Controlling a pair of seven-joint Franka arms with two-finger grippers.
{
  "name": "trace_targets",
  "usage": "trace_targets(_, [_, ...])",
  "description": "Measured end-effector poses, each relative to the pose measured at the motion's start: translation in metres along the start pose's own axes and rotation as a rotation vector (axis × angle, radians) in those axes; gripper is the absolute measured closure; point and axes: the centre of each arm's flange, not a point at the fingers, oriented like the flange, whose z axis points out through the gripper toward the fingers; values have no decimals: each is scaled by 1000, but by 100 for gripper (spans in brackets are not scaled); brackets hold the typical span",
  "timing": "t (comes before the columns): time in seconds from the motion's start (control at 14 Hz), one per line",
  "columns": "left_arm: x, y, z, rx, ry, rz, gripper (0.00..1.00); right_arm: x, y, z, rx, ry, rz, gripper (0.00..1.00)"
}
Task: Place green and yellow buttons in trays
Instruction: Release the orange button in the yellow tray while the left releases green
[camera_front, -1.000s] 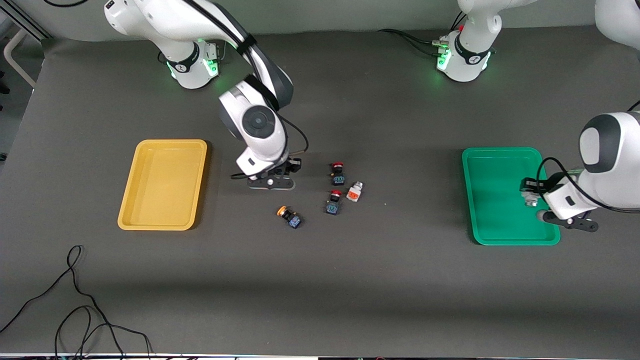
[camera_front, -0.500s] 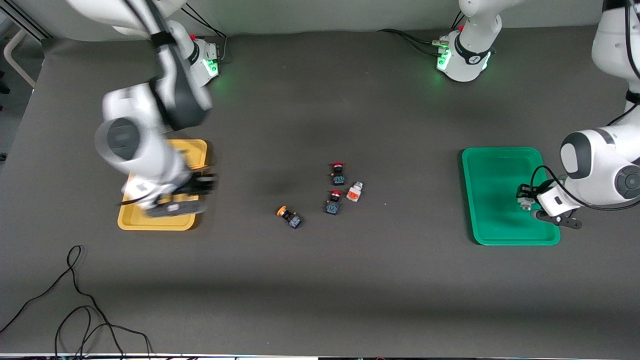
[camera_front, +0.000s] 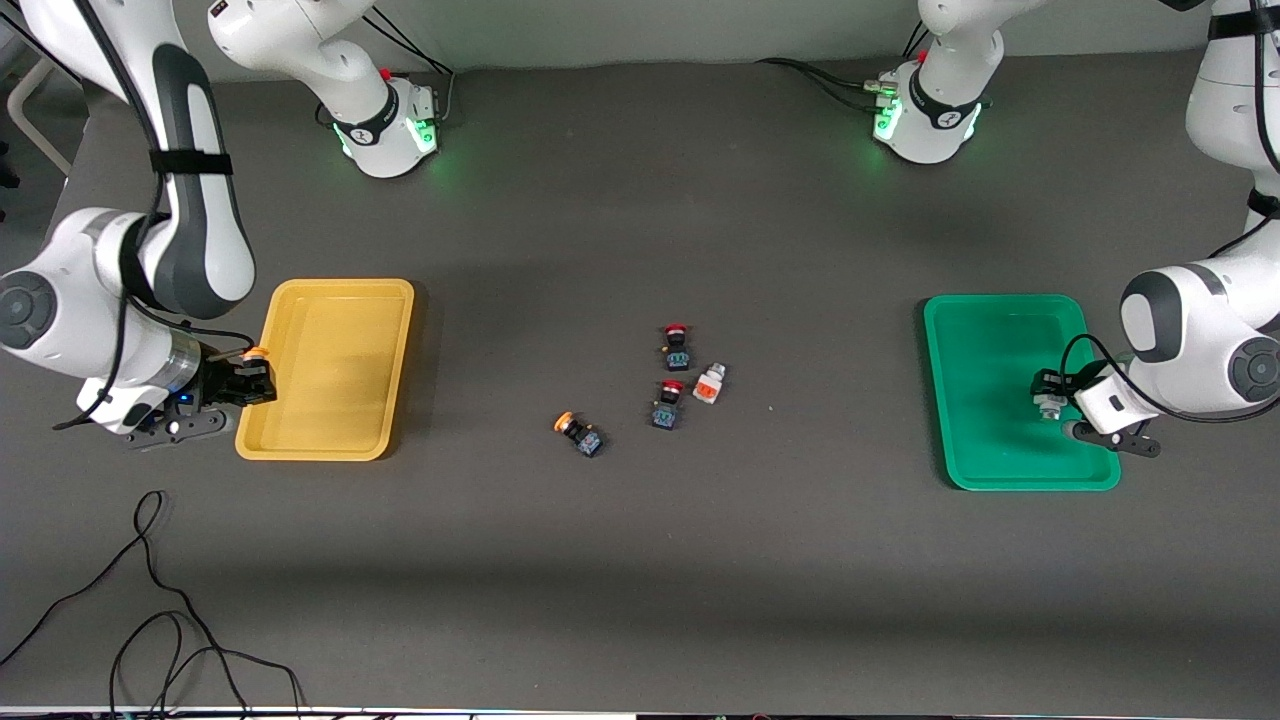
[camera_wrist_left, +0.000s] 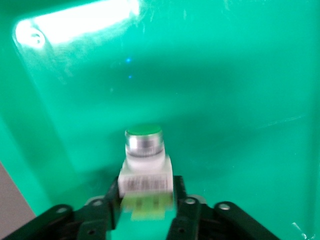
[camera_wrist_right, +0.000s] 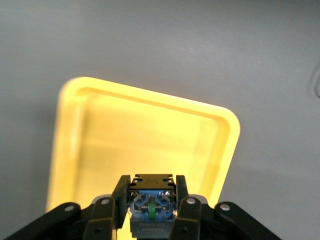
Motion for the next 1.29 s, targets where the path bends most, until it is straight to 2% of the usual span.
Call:
trace_targets(0.07, [0, 0, -1, 0, 1, -1, 38, -12, 4, 22, -7, 13, 19, 59])
trace_targets(0.14, [0, 0, -3, 1, 1, -1, 24, -22, 5, 42, -9, 13, 35, 59])
trace_targets(0.29, [-1, 4, -19, -13, -21, -3, 4, -31, 5, 73, 0, 1, 51, 59])
trace_targets(0.36, [0, 10, -37, -36, -37, -11, 0, -33, 5, 86, 13, -3, 56, 59])
trace_targets(0.5, [9, 40, -92, -74, -60, -30, 0, -36, 6, 110, 43, -3, 55, 59])
trace_targets(0.64, [23, 95, -152, -69, -92, -75, 0, -34, 6, 119, 50, 0, 48, 56])
trace_targets(0.79, [39, 167, -183, -46, -96, -106, 0, -25, 4, 114, 53, 14, 44, 37])
trace_targets(1.0, [61, 279, -182, -39, -62, -149, 0, -4, -2, 93, 92, 23, 22, 7])
trace_targets(1.07, [67, 316, -176, -37, -37, -156, 0, 5, -1, 81, 101, 26, 12, 0])
trace_targets(1.29, [83, 412, -142, -55, 38, -195, 0, 37, 3, 25, 110, 17, -49, 0])
